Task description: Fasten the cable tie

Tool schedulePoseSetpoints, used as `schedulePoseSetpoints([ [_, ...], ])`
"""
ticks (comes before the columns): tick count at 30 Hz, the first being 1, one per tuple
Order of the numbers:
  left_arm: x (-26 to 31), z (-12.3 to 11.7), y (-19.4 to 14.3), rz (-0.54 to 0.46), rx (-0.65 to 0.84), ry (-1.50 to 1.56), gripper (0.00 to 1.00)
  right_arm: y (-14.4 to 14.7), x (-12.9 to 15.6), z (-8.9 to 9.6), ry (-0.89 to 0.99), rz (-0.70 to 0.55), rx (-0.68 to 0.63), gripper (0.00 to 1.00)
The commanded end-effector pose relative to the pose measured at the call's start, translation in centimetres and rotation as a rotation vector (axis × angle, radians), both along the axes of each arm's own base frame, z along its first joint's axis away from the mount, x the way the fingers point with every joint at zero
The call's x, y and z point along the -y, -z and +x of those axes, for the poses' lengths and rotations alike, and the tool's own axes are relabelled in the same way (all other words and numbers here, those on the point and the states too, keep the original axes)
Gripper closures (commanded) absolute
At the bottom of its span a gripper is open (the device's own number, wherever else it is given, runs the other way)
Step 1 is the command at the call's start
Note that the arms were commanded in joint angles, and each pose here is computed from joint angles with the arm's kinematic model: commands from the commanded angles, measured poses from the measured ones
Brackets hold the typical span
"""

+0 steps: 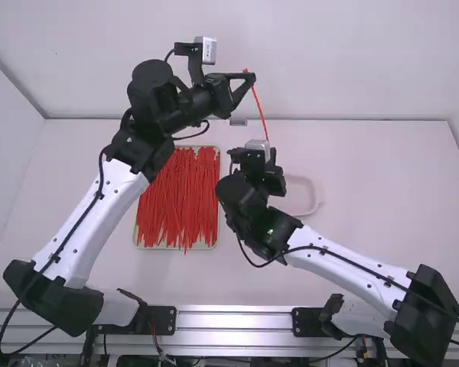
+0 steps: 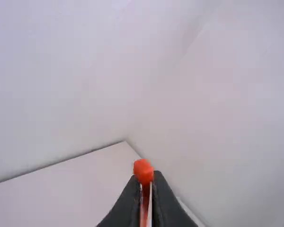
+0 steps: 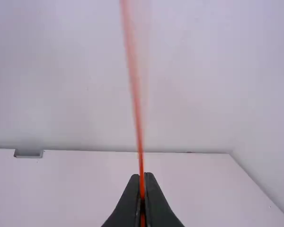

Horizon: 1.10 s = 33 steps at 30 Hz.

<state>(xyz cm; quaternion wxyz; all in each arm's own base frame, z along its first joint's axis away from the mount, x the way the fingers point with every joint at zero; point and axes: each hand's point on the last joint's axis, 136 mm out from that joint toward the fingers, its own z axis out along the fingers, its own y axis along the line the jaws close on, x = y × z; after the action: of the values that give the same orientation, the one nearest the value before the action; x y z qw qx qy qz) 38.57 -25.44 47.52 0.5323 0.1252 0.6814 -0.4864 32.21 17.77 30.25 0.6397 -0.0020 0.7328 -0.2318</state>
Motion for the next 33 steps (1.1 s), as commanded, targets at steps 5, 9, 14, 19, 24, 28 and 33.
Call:
schedulePoseSetpoints([
  [5, 0.5, -0.3, 0.5, 0.005, -0.007, 0.018, 0.84, -1.7, 0.0, 0.2, 0.01, 0.033, 0.032, 1.0],
  [9, 0.6, -0.4, 0.5, 0.005, -0.007, 0.025, 0.86, -1.8, -0.1, 0.2, 0.009, 0.033, 0.034, 1.0],
  [14, 0.5, -0.3, 0.6, 0.005, -0.007, 0.021, 0.99, -2.0, -0.1, 0.2, 0.008, 0.035, 0.038, 1.0],
  [19, 0.5, -0.4, 0.5, 0.004, -0.004, 0.023, 0.99, -1.9, -0.2, 0.3, 0.001, 0.038, 0.038, 1.0],
  [24, 0.3, -0.2, 0.6, 0.024, 0.018, 0.016, 0.99, -1.8, -1.0, 0.5, -0.049, 0.017, 0.02, 0.65],
  [28, 0.2, -0.2, 0.9, 0.054, 0.039, 0.013, 0.99, -1.7, -1.2, 0.6, -0.061, 0.017, 0.017, 0.44],
  [33, -1.7, 0.8, 1.4, 0.085, 0.038, -0.034, 0.99, -1.2, -3.1, 0.9, -0.182, 0.02, -0.016, 0.23],
])
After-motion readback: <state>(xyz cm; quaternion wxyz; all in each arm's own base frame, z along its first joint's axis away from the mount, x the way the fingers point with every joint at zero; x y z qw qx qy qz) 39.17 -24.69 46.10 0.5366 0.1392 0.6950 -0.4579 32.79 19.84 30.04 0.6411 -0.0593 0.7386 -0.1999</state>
